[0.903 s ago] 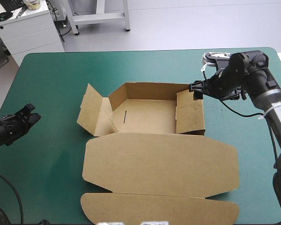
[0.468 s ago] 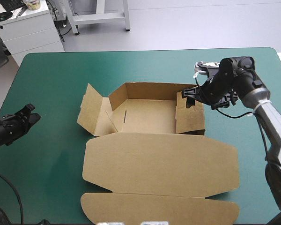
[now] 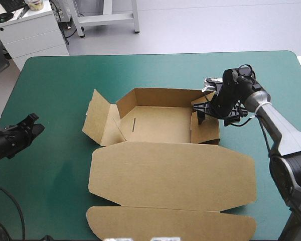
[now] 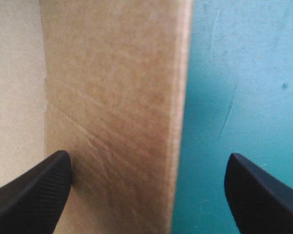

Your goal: Fold the box

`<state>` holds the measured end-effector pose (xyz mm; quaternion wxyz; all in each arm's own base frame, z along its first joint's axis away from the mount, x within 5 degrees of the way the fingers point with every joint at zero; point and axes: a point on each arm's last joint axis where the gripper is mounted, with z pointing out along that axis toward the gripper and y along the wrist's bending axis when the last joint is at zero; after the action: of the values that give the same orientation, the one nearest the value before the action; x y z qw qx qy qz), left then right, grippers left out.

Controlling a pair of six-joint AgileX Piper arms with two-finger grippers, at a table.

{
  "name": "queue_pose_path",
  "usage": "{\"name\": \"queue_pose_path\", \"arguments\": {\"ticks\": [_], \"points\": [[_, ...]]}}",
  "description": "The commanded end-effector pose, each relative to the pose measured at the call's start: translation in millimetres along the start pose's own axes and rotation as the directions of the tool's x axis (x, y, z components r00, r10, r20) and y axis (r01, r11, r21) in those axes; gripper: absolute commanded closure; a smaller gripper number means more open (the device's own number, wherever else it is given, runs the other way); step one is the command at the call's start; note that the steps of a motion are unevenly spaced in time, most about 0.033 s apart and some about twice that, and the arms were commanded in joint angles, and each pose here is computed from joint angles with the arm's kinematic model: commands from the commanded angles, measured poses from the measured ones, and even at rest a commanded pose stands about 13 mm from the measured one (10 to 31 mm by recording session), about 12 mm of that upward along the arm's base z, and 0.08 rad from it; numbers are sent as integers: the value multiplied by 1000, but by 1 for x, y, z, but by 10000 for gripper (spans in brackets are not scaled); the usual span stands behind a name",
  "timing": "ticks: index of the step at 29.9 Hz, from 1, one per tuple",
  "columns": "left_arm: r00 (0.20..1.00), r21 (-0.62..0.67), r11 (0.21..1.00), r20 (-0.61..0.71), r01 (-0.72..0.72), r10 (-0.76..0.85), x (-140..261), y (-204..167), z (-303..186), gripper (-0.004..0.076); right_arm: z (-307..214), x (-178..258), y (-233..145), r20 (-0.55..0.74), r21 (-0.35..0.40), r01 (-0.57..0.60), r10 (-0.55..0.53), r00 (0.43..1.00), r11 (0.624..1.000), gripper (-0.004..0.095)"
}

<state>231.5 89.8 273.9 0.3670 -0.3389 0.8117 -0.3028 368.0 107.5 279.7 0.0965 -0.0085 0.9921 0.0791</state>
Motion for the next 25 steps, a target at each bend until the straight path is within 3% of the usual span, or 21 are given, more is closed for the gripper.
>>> {"name": "queue_pose_path", "arguments": {"ticks": [1,4,9,17,25], "points": [[998,52,999,57,7,-10,-7,-12,-8,734,-26,1,3,67,-15,-6,7,998,1000,153],[998,52,999,57,7,-10,-7,-12,-8,734,-25,4,2,39,-2,-4,4,999,1000,346],[998,52,999,57,7,-10,-7,-12,-8,734,-25,6,1,16,6,4,-5,1000,1000,918],[999,55,998,52,7,-10,-6,-13,-8,734,-39,5,1,54,14,30,-31,998,999,915],[998,49,999,56,5,-7,-6,-12,-8,734,-140,39,-3,347,45,128,-135,928,991,915]]}}
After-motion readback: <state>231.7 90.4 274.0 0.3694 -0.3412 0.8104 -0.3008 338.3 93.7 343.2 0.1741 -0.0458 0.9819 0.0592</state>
